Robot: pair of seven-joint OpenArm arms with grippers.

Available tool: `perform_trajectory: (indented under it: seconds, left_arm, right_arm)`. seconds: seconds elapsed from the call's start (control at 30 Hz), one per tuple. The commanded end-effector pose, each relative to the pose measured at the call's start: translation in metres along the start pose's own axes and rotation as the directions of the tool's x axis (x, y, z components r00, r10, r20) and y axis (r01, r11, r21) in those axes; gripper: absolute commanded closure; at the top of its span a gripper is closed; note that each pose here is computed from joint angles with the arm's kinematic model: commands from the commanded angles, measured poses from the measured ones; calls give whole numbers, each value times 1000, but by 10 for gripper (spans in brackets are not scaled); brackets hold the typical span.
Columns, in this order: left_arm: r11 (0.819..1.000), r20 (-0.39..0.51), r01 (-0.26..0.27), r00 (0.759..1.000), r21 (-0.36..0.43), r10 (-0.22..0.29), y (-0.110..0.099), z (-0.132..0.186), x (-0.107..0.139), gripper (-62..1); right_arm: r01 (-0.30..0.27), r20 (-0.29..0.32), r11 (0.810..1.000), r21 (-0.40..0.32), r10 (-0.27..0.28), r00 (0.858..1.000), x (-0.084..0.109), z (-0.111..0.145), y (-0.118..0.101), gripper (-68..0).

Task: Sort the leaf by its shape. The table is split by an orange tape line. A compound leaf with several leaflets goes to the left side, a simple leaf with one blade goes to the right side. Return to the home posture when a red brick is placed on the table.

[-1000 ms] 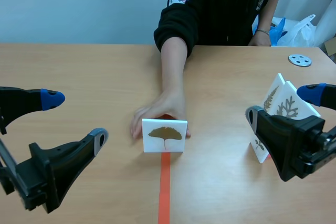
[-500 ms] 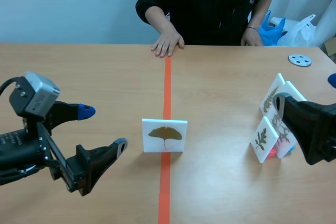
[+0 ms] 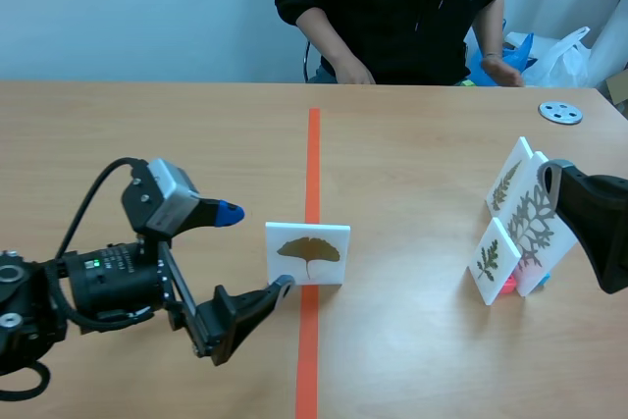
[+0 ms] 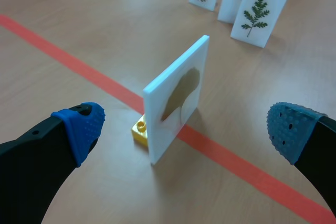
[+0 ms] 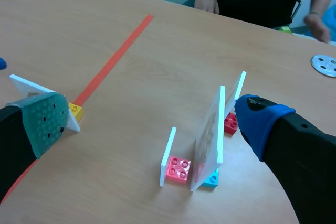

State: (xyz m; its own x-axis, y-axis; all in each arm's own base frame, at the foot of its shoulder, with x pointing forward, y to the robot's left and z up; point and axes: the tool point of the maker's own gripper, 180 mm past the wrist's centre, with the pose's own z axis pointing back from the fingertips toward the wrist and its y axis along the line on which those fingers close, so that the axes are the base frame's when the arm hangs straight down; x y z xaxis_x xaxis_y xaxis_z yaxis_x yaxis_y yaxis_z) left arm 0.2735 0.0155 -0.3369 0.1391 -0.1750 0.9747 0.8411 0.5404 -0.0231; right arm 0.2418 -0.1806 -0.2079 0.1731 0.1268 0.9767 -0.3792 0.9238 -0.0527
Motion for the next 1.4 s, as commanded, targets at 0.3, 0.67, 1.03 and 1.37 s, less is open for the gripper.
perform_trajectory:
  seconds: [0.3,0.67,1.03,1.37]
  left_arm:
    - [998,42,46,998,-42,-45,7,-39,5,-623]
    - [995,21,73,997,-63,-72,-5,-58,-14,-623]
    - [994,-19,99,995,-49,-100,-7,-62,-29,-567]
    - [994,-16,98,995,-48,-99,-7,-61,-29,-329]
  right_arm:
    - [-11,46,1000,-5,11,999,14,-1,-2,-679]
    - [-11,46,1000,-5,11,999,14,-1,-2,-679]
    - [5,55,1000,-3,-5,998,16,-1,-2,-679]
    - [5,56,1000,-3,-5,998,16,-1,-2,-679]
